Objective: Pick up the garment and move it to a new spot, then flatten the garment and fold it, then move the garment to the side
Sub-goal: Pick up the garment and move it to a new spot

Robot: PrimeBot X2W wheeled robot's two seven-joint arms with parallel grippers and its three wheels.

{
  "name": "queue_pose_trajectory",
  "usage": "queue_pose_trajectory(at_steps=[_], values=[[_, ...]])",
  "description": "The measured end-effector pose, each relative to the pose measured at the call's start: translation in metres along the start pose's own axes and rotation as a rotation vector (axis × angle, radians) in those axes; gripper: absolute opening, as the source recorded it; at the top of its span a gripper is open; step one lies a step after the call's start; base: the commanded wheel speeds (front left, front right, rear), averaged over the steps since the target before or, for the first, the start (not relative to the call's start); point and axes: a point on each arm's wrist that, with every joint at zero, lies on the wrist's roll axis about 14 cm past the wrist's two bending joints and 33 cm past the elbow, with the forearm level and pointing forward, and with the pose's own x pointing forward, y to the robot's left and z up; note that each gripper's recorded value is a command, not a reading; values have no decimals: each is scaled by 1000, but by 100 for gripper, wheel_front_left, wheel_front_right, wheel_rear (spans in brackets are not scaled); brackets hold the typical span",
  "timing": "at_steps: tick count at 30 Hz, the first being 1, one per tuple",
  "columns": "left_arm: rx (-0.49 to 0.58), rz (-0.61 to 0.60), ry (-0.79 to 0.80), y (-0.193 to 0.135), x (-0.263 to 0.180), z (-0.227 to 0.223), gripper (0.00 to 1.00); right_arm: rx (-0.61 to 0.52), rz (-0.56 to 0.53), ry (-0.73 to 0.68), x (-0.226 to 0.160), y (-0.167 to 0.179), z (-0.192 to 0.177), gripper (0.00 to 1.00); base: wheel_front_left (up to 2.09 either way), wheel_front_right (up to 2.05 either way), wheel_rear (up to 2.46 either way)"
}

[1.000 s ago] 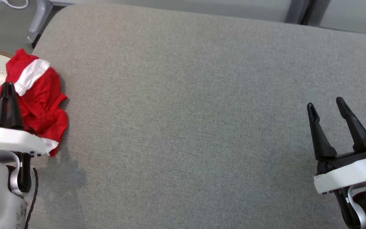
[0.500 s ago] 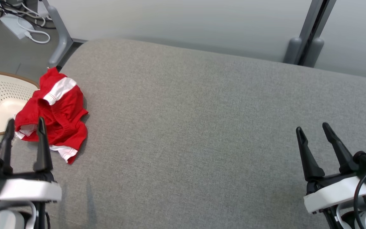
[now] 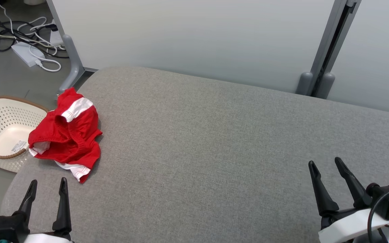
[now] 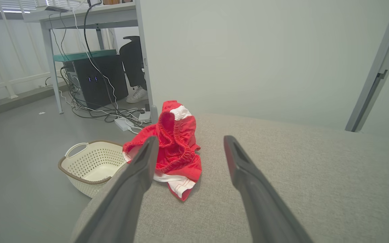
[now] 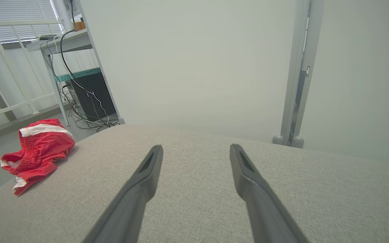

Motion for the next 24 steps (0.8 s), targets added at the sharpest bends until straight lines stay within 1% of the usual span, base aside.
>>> queue_pose_trajectory(at_steps=[8, 24], values=[[-17, 5, 0, 5, -13, 3, 100, 8, -22, -13, -13, 0, 4, 100, 0, 0, 0], [0, 21, -7, 13, -14, 8, 100, 16, -18, -28, -10, 3, 6, 100, 0, 0, 0]])
